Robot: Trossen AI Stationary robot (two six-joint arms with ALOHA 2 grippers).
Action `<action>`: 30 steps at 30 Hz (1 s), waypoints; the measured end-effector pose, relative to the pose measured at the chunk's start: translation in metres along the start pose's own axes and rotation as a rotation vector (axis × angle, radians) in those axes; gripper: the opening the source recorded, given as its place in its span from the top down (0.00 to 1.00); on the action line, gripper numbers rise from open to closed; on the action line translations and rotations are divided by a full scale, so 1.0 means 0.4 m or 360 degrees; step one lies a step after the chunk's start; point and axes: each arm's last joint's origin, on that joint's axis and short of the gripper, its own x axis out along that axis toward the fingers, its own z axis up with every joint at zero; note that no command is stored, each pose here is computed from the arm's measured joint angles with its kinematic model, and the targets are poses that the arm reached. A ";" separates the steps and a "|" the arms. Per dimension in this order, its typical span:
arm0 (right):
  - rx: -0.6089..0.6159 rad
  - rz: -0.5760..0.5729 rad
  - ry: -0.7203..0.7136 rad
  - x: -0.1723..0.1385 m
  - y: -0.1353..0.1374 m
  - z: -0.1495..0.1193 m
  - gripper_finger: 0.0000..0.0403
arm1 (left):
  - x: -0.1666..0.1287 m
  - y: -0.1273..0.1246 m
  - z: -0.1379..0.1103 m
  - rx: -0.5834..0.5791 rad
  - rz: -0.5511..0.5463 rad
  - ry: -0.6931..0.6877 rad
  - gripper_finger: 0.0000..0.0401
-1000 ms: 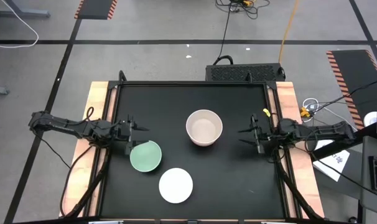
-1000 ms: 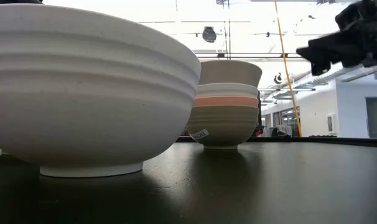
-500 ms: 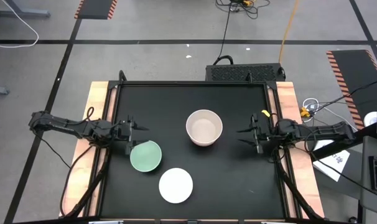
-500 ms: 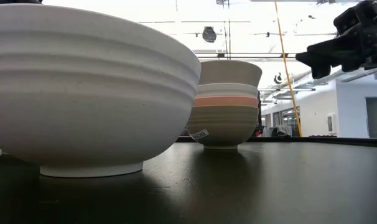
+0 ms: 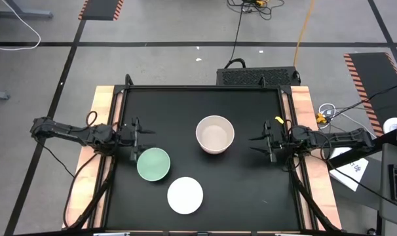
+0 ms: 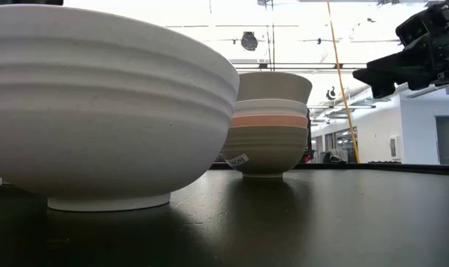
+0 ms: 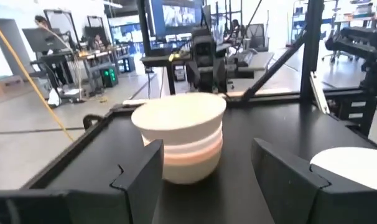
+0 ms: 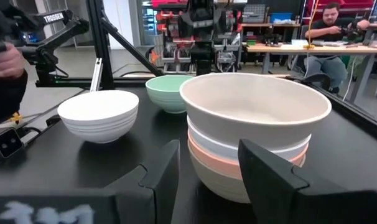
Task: Nest bowls inside each other
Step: Stack the light green bowl on top of the dark white bowl
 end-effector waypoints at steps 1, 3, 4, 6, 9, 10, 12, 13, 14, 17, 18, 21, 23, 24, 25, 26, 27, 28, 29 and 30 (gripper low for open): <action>0.0006 0.0000 0.0006 0.000 0.000 -0.001 0.61 | -0.001 0.001 0.012 0.0001 0.0003 -0.0011 0.40; 0.0024 0.0000 0.0016 0.000 0.000 -0.002 0.61 | -0.003 0.006 0.037 -0.0013 0.0040 -0.0022 0.40; 0.0029 -0.0001 0.0026 0.000 0.000 -0.004 0.61 | -0.005 0.009 0.049 -0.0029 0.0060 -0.0010 0.40; 0.0031 -0.0002 0.0049 0.000 0.000 -0.007 0.61 | -0.011 0.014 0.069 -0.0087 0.0095 0.0067 0.40; 0.0036 -0.0003 0.0061 0.000 0.000 -0.009 0.61 | -0.025 0.023 0.110 -0.0212 0.0137 0.0192 0.40; 0.0037 -0.0003 0.0062 0.000 0.000 -0.009 0.61 | -0.027 0.025 0.121 -0.0252 0.0148 0.0233 0.40; 0.0037 -0.0003 0.0062 0.000 0.000 -0.009 0.61 | -0.032 0.028 0.135 -0.0328 0.0166 0.0342 0.40; 0.0036 -0.0003 0.0060 0.000 0.000 -0.009 0.61 | -0.033 0.029 0.143 -0.0364 0.0175 0.0390 0.40; 0.0036 -0.0003 0.0061 0.000 0.000 -0.009 0.61 | -0.032 0.029 0.151 -0.0404 0.0183 0.0433 0.40; 0.0037 -0.0003 0.0061 0.000 0.000 -0.009 0.61 | -0.029 0.026 0.152 -0.0486 0.0165 0.0665 0.40; 0.0037 -0.0003 0.0061 0.000 0.000 -0.009 0.61 | -0.026 0.025 0.149 -0.0524 0.0179 0.0744 0.40; 0.0043 -0.0003 0.0061 0.000 0.000 -0.010 0.61 | -0.013 0.021 0.144 -0.0615 0.0228 0.0930 0.40; 0.0043 -0.0003 0.0061 0.000 0.000 -0.009 0.61 | -0.001 0.015 0.138 -0.0648 0.0216 0.1047 0.40; 0.0043 -0.0003 0.0061 0.000 0.000 -0.010 0.61 | 0.006 0.012 0.136 -0.0667 0.0197 0.1086 0.40; 0.0043 -0.0003 0.0061 0.000 0.000 -0.010 0.61 | 0.013 0.008 0.133 -0.0686 0.0167 0.1124 0.40; 0.0044 -0.0003 0.0061 0.000 0.000 -0.010 0.61 | 0.020 0.004 0.130 -0.0697 0.0131 0.1164 0.40; 0.0050 -0.0003 0.0061 0.000 0.000 -0.010 0.61 | 0.027 0.000 0.125 -0.0712 0.0096 0.1208 0.40; 0.0061 -0.0003 0.0061 0.000 0.000 -0.010 0.61 | 0.033 -0.004 0.120 -0.0729 0.0068 0.1248 0.40; 0.0071 -0.0003 0.0061 0.000 0.000 -0.010 0.61 | 0.039 -0.007 0.116 -0.0743 0.0051 0.1283 0.40; 0.0072 -0.0003 0.0061 0.000 0.000 -0.010 0.61 | 0.045 -0.009 0.111 -0.0749 0.0039 0.1316 0.40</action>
